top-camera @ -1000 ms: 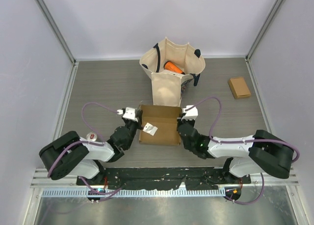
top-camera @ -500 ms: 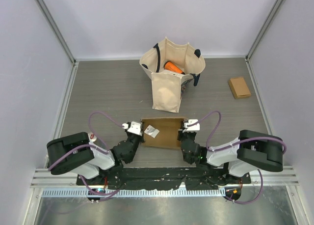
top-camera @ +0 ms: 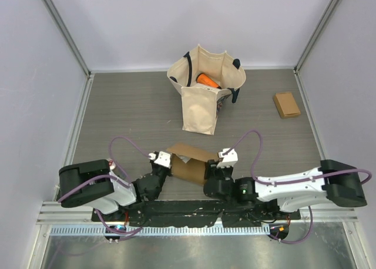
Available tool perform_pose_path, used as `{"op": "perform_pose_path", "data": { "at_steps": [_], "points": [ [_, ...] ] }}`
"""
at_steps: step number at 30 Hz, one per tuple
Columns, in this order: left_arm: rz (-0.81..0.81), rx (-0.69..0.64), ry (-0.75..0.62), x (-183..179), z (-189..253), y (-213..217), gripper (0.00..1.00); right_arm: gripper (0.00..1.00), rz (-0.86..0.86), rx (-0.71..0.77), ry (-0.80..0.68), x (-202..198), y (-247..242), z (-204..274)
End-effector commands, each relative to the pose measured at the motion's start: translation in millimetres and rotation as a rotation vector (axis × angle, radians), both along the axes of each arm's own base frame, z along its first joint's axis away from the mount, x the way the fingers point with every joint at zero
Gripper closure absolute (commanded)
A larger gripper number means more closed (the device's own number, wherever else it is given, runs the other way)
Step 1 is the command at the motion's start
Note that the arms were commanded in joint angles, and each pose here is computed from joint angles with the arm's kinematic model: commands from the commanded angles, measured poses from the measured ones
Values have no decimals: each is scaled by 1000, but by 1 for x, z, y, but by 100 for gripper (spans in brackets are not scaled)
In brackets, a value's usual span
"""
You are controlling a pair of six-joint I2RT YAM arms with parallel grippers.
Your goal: Fold the paper box
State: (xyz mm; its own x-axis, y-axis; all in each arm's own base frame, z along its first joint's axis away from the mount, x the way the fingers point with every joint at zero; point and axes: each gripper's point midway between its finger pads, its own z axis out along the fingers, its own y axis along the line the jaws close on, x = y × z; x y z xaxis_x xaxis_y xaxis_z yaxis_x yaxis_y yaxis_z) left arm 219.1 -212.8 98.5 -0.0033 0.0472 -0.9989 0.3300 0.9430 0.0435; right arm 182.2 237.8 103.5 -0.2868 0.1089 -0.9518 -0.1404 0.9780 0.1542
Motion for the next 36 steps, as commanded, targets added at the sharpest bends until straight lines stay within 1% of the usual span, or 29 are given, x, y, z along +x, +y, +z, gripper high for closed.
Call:
{"op": "perform_pose_path", "data": {
  "at_steps": [1,3,4,7,8,9,11,13,14,15,16,17,18,19,20,21,22,23,25,26,27,28,29,30,31,32,33,35,36],
  "points": [
    [-18,-140,-74,-2,36,-15,100,44,72,22,337,-68,-27,-34],
    [-23,-121,-81,-2,36,-19,100,44,172,51,431,-88,-19,-39],
    [-28,-117,-82,-2,36,-20,100,44,256,45,517,-107,-13,-45],
    [-29,-103,-78,-2,33,-22,100,43,451,25,581,-139,-5,-37],
    [-29,-98,-77,-2,32,-23,100,43,490,13,587,-143,-6,-34],
    [-28,-94,-77,-2,31,-23,100,43,541,-29,570,-146,-8,-28],
    [-25,-88,-74,-2,29,-23,100,43,702,-2,547,-166,2,-3],
    [-25,-85,-74,-2,28,-24,100,43,835,39,481,-178,14,37],
    [-30,-79,-74,-2,28,-24,100,43,875,60,471,-182,17,51],
    [-30,-82,-76,-2,29,-24,100,43,908,137,433,-184,26,85],
    [-29,-78,-78,-2,29,-25,100,43,916,172,391,-180,29,104],
    [-29,-76,-78,-2,29,-24,100,42,868,224,336,-169,31,124],
    [-26,-78,-79,-1,30,-24,100,42,853,315,285,-163,38,156],
    [-28,-78,-80,-2,30,-25,100,38,800,347,257,-153,36,167],
    [-31,-81,-81,-2,31,-25,100,38,674,406,260,-135,33,174],
    [-31,-80,-80,-3,30,-25,100,38,520,415,206,-108,17,184],
    [-31,-85,-78,-3,30,-26,100,41,451,427,184,-94,11,189],
    [-31,-87,-75,-3,29,-26,100,43,342,438,163,-67,3,192],
    [-39,-84,-70,-5,27,-27,100,46,320,445,198,-44,9,188],
    [-39,-78,-68,-6,25,-28,100,48,328,422,214,-32,13,178],
    [-43,-75,-66,-6,24,-28,100,50,261,446,228,7,16,168],
    [-41,-71,-64,-7,22,-29,100,53,350,455,298,6,31,157],
    [-38,-67,-62,-7,21,-28,100,53,362,448,320,14,38,144],
    [-40,-65,-62,-7,21,-29,100,53,366,421,300,26,46,138],
    [-38,-64,-60,-7,20,-29,100,53,385,416,295,28,53,134],
    [-35,-64,-59,-7,20,-29,100,54,410,423,292,30,61,132],
    [-35,-64,-59,-7,19,-29,100,55,435,461,272,33,71,135],
    [-23,-64,-55,-7,18,-29,100,59,452,460,327,33,83,107],
    [-20,-59,-56,-6,18,-28,100,60,460,493,317,35,89,105]
  ]
}}
